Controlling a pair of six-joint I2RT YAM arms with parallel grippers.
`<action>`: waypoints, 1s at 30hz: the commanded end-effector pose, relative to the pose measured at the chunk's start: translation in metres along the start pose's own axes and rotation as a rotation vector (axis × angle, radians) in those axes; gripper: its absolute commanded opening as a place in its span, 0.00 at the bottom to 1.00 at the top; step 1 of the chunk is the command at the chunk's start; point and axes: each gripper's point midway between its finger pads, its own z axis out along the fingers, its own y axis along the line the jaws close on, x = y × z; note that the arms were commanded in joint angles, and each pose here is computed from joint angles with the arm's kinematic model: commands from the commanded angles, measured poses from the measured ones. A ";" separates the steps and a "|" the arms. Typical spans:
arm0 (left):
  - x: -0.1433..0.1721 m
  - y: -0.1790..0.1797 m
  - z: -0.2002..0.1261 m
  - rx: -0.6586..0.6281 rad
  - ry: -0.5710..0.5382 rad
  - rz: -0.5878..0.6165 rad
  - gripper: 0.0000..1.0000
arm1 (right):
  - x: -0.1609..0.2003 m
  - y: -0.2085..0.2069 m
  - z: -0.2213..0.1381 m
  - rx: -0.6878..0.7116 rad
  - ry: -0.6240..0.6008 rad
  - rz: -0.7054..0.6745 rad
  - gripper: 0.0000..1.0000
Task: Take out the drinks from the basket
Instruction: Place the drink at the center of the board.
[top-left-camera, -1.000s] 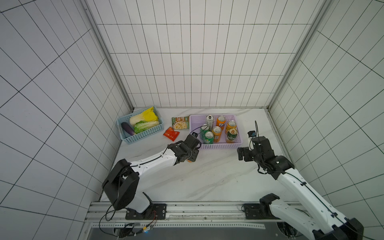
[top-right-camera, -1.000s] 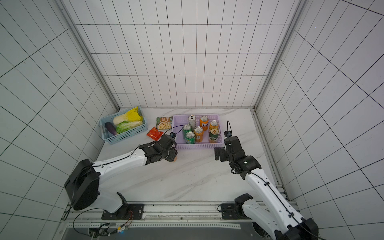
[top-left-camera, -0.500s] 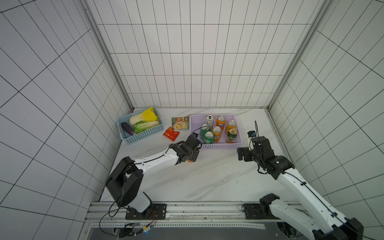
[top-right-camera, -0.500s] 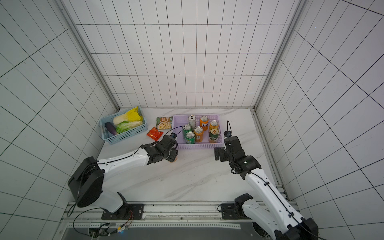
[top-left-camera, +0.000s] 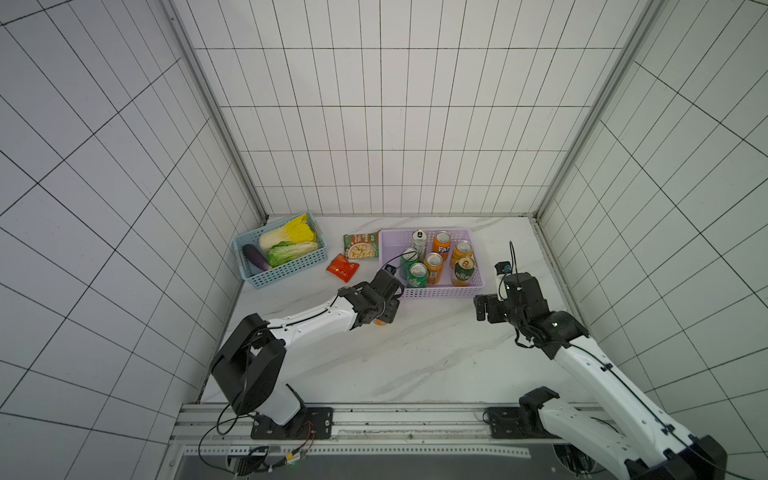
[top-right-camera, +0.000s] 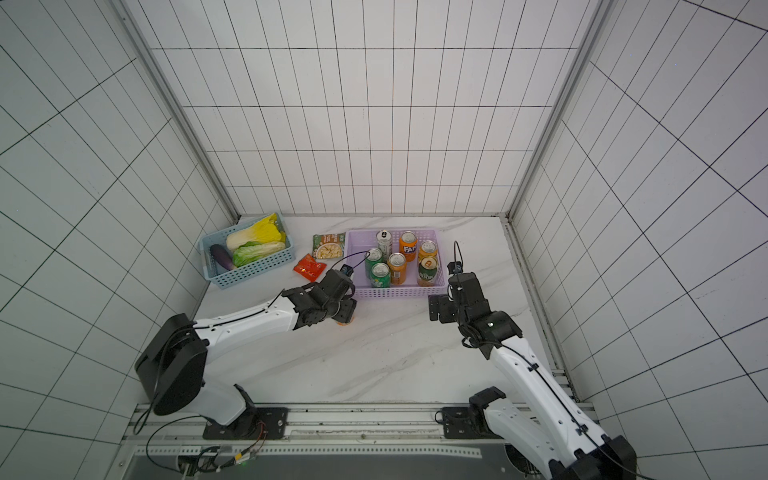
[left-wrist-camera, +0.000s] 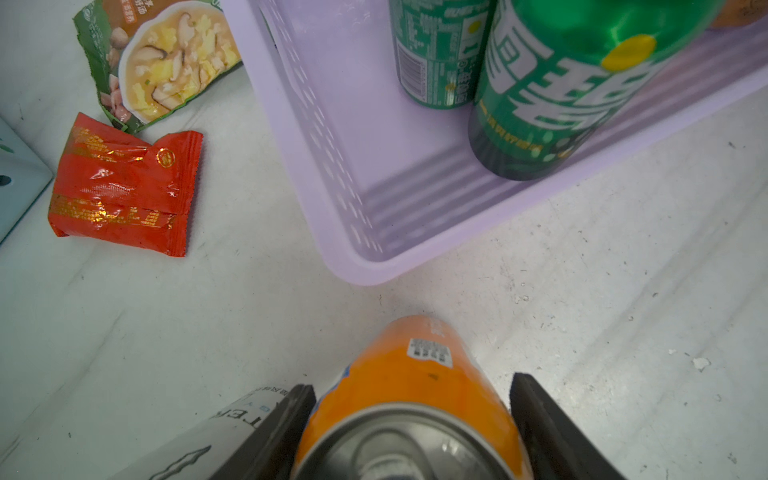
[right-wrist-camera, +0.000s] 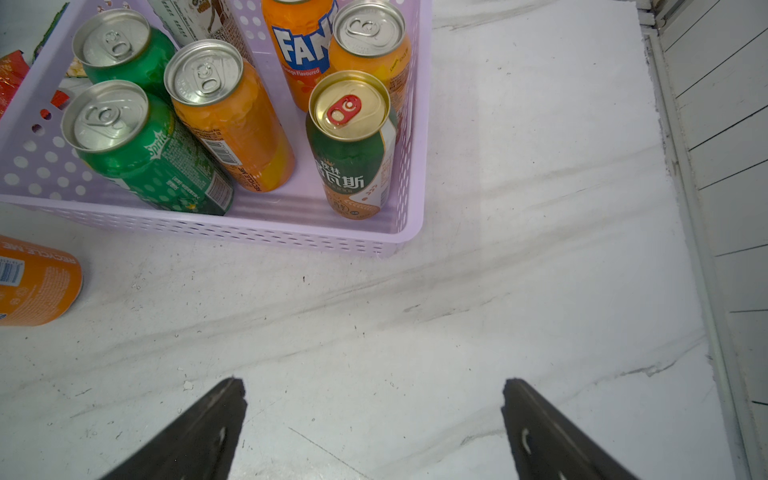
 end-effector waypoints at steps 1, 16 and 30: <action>-0.026 -0.002 -0.016 0.008 -0.088 -0.015 0.75 | -0.006 -0.003 -0.004 0.007 -0.015 0.000 1.00; -0.052 0.006 -0.053 -0.006 -0.161 0.011 0.86 | -0.012 -0.004 -0.017 -0.001 -0.037 0.006 1.00; -0.087 0.024 -0.096 0.062 -0.264 -0.034 0.98 | -0.019 0.004 -0.022 -0.041 -0.033 0.003 0.99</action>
